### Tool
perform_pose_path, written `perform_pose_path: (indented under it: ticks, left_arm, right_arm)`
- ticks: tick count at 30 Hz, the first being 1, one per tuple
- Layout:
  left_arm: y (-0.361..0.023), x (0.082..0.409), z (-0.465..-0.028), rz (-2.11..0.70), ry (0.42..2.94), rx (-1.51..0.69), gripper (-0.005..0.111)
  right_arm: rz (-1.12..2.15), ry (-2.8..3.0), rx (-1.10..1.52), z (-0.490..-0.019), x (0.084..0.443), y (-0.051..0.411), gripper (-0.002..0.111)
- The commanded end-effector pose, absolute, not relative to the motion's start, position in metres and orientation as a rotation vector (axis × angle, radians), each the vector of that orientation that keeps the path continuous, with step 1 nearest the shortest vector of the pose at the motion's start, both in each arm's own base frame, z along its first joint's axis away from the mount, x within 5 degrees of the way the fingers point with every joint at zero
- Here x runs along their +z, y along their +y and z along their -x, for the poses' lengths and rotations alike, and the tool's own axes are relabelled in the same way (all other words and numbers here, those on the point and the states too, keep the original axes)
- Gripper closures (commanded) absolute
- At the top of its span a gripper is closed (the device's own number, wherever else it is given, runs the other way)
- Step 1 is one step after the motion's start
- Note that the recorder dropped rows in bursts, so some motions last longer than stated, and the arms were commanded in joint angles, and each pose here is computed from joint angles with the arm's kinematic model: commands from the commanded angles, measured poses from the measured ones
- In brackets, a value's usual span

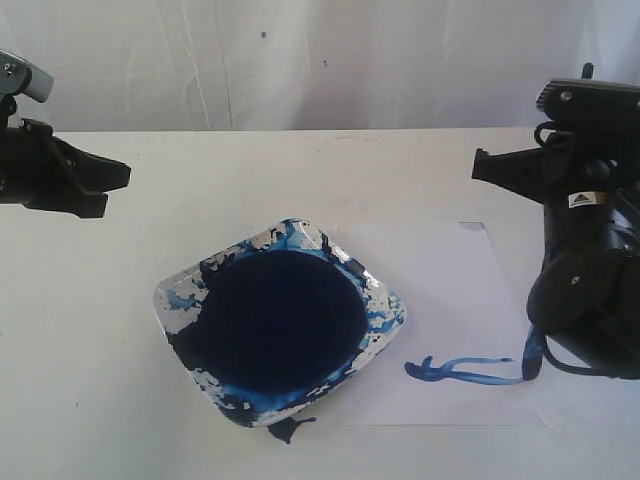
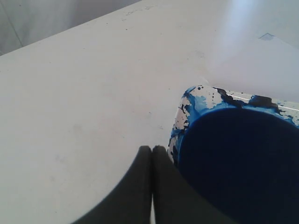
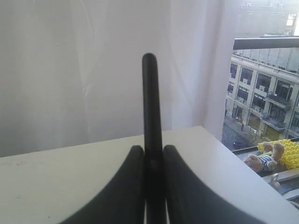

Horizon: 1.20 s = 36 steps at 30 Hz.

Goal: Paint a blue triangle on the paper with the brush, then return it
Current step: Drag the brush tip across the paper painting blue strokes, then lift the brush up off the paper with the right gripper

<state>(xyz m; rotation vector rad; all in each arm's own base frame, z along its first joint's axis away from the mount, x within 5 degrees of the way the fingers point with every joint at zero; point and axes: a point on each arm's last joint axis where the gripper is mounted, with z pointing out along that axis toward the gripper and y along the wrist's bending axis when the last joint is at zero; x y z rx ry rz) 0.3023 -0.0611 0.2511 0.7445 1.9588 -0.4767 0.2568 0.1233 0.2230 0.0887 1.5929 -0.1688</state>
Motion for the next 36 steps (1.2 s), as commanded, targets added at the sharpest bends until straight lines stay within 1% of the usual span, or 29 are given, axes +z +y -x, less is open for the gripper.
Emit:
perform_pose_path:
  ticks: [1,5,10,15,21,26,32,36]
  left_arm:
    - [-0.06,0.251,-0.301,-0.745,1.962,-0.471,0.107]
    - [-0.06,0.251,-0.301,-0.745,1.962,-0.471,0.107]
    - [-0.059,0.251,-0.301,-0.744,1.963,-0.469,0.107]
    - [-0.059,0.251,-0.301,-0.744,1.963,-0.469,0.107]
    - [-0.059,0.251,-0.301,-0.744,1.963,-0.469,0.107]
    - [-0.059,0.251,-0.301,-0.744,1.963,-0.469,0.107]
    - [-0.059,0.251,-0.301,-0.744,1.963,-0.469,0.107]
    - [-0.059,0.251,-0.301,-0.744,1.963,-0.469,0.107]
  right_arm:
    - [-0.118,1.574,-0.163,-0.258,0.224,0.122,0.107]
    - [-0.163,1.57,-0.032,-0.256,0.229,0.125,0.107]
    - [-0.099,1.526,0.139,-0.252,0.244,0.135,0.107]
    - [-0.059,1.505,0.292,-0.251,0.249,0.145,0.107]
    - [-0.01,1.538,0.297,-0.255,0.236,0.152,0.107]
    - [0.051,1.548,0.419,-0.266,0.224,0.173,0.107]
    - [0.091,1.627,0.375,-0.277,0.214,0.182,0.107]
    - [0.092,1.628,0.231,-0.286,0.211,0.18,0.107]
